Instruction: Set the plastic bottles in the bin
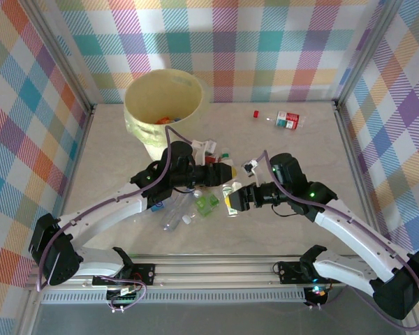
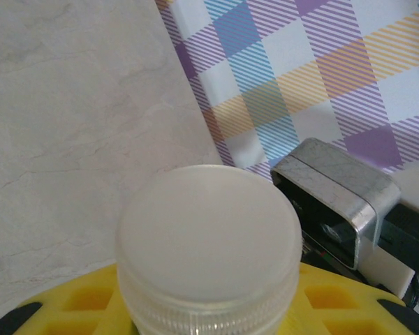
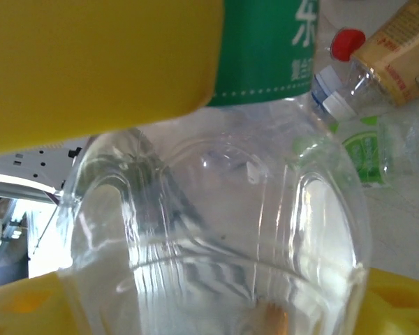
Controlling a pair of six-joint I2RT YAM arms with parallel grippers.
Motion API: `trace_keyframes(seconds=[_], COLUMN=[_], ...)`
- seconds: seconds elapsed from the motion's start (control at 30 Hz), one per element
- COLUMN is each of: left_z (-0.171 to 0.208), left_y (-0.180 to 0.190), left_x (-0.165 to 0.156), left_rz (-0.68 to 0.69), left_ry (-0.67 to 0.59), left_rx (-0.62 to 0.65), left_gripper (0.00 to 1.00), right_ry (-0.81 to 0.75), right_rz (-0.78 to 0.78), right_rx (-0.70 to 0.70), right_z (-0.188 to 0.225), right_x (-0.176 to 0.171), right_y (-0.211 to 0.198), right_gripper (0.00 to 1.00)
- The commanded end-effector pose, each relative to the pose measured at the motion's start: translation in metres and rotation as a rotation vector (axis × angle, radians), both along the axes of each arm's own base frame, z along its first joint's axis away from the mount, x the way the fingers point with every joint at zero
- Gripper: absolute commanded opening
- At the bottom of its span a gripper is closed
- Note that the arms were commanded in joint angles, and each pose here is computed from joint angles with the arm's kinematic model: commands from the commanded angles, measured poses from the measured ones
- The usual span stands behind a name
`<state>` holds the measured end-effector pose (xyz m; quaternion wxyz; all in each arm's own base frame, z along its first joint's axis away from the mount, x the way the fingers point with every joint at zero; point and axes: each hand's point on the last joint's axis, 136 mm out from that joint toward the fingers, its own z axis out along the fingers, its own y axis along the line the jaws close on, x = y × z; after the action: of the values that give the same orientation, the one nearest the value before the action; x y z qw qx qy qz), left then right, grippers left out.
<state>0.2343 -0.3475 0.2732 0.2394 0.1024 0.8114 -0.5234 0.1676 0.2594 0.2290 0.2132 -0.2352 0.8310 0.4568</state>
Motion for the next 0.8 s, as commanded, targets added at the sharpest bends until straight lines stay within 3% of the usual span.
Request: trace_keyframes(seconds=[0.0, 0.33, 0.77], left_z=[0.029, 0.054, 0.125], left_y=[0.0, 0.043, 0.075], left_x=[-0.008, 0.013, 0.075], left_rz=[-0.015, 0.116, 0.22], left_ry=[-0.085, -0.229, -0.372], left_rx=[-0.034, 0.252, 0.409], left_gripper=[0.36, 0.35, 0.36], right_ry=[-0.064, -0.264, -0.692], right_rz=[0.016, -0.053, -0.2], right_rx=[0.037, 0.074, 0.169], right_z=[0.015, 0.062, 0.173], right_x=[-0.001, -0.005, 0.004], right_y=[0.001, -0.021, -0.052], right_gripper=[0.84, 1.0, 1.0])
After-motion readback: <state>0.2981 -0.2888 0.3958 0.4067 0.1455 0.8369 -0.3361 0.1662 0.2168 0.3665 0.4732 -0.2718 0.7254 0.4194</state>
